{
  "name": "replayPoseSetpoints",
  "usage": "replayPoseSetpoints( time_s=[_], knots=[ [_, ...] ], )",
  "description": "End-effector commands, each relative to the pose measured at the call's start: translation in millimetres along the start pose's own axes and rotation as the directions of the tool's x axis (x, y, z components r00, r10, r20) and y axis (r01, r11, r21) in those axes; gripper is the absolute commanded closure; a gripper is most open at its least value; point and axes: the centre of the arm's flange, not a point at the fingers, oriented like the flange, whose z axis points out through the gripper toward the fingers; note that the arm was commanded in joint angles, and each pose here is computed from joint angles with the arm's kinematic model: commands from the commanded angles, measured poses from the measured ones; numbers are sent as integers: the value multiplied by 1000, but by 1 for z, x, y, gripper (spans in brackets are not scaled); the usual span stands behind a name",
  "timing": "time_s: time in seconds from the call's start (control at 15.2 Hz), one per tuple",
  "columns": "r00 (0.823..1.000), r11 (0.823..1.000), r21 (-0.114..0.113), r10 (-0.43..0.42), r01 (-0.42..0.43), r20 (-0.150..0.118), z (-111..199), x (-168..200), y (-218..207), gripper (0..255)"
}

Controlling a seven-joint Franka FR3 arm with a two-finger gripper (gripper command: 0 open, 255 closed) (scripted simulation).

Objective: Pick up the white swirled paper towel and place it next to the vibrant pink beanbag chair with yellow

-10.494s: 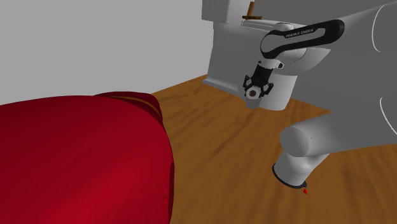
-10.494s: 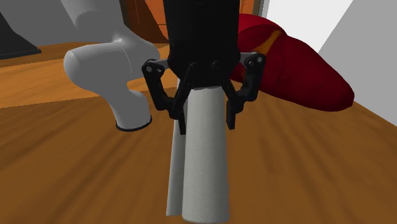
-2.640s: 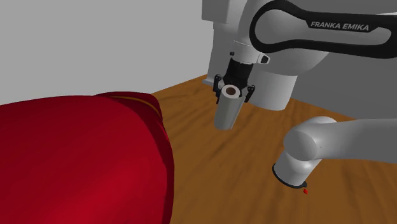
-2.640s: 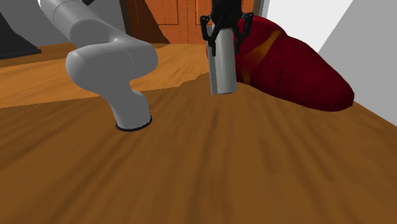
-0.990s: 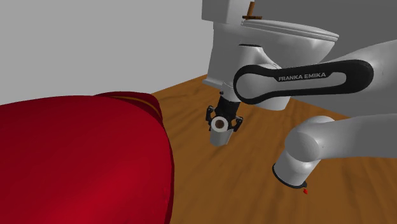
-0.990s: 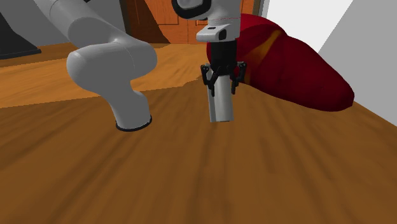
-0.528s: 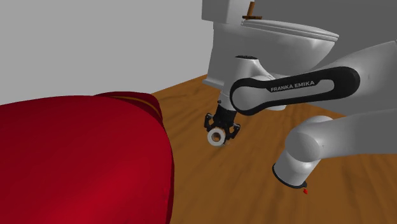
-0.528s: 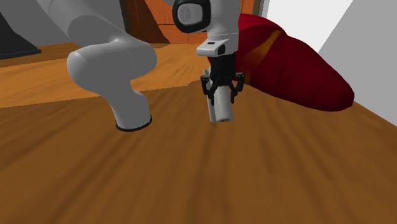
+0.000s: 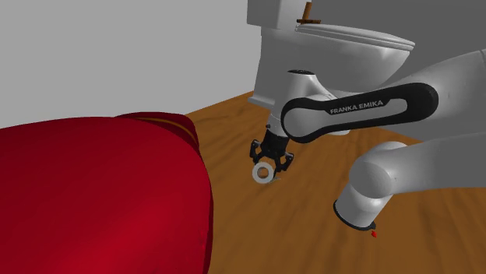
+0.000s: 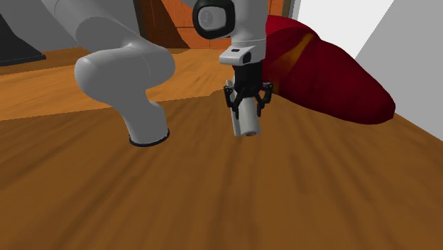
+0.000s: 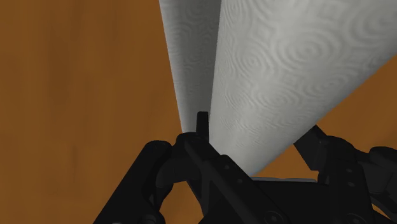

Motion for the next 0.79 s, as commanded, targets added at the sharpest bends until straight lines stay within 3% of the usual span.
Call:
replayPoseSetpoints(
  time_s=[0.0, 0.33, 0.59, 0.73],
  knots=[
    [1000, 1000, -7, 3, -3, -1, 3, 2, 2, 0],
    [1000, 1000, -7, 3, -3, -1, 3, 2, 2, 0],
    [1000, 1000, -7, 3, -3, -1, -47, 2, 2, 0],
    [1000, 1000, -7, 3, -3, -1, -47, 2, 2, 0]
  ],
)
